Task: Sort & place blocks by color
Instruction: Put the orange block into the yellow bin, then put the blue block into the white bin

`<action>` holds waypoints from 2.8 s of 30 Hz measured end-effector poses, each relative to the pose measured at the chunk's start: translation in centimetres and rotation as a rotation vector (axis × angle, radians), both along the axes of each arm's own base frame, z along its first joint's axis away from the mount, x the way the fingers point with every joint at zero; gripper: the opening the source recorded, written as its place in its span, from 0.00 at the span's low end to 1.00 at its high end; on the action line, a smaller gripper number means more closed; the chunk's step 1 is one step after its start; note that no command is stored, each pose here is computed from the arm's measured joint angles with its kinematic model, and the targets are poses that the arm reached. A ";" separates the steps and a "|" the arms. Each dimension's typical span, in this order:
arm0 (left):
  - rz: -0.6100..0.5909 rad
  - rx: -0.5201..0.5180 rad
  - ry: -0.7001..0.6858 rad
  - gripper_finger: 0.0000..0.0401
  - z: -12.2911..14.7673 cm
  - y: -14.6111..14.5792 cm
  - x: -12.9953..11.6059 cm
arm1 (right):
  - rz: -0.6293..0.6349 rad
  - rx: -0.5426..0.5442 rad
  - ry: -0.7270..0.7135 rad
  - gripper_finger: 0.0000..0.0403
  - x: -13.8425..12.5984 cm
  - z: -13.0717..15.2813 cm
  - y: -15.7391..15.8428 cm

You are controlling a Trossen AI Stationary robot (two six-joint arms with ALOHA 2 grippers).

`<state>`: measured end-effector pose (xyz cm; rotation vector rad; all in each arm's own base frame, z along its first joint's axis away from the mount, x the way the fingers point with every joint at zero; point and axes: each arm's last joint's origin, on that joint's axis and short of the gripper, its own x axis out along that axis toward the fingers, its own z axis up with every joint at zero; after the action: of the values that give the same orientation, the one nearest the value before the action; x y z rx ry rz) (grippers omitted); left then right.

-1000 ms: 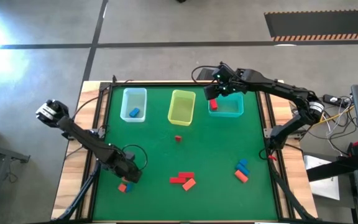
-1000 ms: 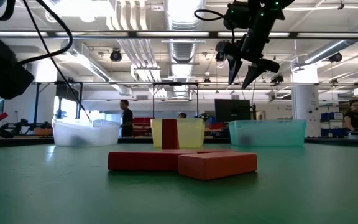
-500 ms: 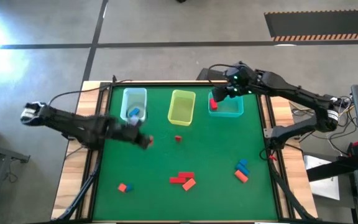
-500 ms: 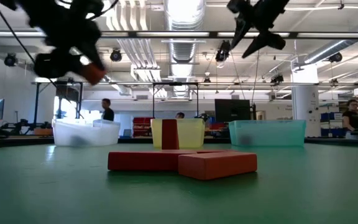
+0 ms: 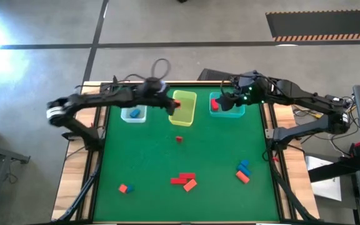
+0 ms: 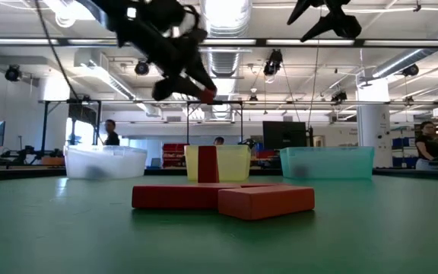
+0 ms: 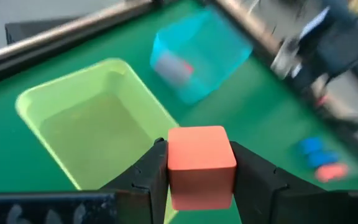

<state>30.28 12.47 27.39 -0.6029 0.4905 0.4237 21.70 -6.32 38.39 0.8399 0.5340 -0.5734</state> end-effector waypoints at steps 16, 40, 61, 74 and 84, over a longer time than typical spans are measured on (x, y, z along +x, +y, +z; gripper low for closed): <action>0.044 -0.007 0.336 0.30 -7.3 5.0 6.9 | 0.015 0.019 0.047 0.52 1.9 -1.2 1.6; -0.007 0.053 0.143 0.47 -0.1 3.0 5.3 | -0.053 0.114 0.041 0.52 2.3 -1.6 1.9; -0.215 0.286 -0.129 0.47 9.8 -5.6 -3.5 | -0.149 0.484 0.145 0.52 2.4 -5.9 4.5; -0.157 0.188 -0.115 0.47 7.3 -6.0 -5.4 | -0.169 0.848 0.558 0.52 -0.2 -14.1 11.5; -0.148 0.176 -0.123 0.47 7.1 -6.0 -5.1 | -0.432 0.853 0.699 0.52 -2.6 -18.8 11.9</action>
<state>25.17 6.52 34.52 -0.4168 0.3730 0.2832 19.06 5.59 19.61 1.5932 1.3017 -1.0763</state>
